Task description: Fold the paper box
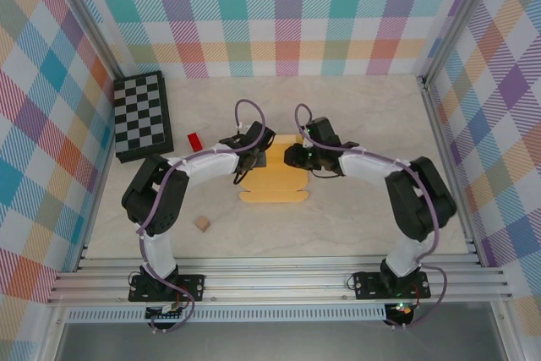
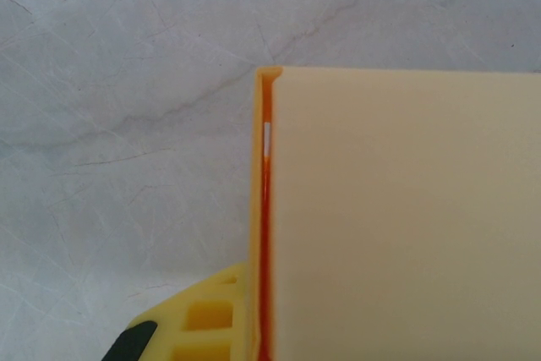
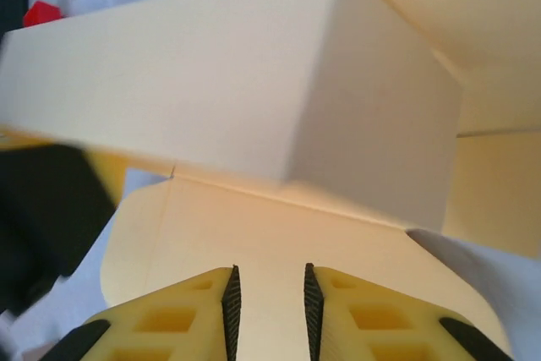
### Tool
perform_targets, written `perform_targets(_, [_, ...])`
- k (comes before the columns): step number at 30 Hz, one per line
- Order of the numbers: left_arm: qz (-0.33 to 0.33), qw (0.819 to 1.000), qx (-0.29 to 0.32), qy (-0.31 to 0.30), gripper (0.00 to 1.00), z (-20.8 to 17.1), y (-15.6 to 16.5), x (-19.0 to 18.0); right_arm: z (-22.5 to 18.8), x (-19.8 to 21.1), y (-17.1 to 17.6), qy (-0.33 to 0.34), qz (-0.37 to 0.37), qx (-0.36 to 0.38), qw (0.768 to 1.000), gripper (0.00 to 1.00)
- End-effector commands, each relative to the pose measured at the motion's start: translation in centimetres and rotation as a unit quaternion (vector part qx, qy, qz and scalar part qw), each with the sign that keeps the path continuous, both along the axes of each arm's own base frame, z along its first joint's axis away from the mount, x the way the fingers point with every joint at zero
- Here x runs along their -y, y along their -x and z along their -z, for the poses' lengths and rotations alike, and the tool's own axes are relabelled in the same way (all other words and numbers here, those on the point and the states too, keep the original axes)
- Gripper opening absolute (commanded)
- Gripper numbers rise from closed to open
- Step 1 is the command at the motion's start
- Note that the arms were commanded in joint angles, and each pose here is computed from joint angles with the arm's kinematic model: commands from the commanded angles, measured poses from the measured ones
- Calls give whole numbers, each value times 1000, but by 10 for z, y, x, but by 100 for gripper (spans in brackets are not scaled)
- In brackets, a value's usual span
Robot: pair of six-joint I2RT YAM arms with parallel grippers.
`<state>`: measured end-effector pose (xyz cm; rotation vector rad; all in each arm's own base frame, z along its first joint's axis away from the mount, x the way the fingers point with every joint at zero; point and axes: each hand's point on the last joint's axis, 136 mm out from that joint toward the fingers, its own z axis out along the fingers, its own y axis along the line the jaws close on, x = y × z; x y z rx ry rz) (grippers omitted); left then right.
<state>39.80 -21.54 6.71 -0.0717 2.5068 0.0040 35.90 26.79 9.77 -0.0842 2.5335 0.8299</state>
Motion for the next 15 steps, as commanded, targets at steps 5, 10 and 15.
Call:
perform_targets(5, [9, 999, -32, -23, 0, 22, 10, -9, -62, 77, -16, 122, -118, 172, 970, 40])
perform_targets(10, [20, 999, -33, -33, 0, 20, 11, -10, -59, 132, -46, 245, -193, 234, 921, 44])
perform_targets(15, [23, 999, -34, -30, 0, 20, 12, -10, -42, 151, -69, 251, -256, 264, 895, 46])
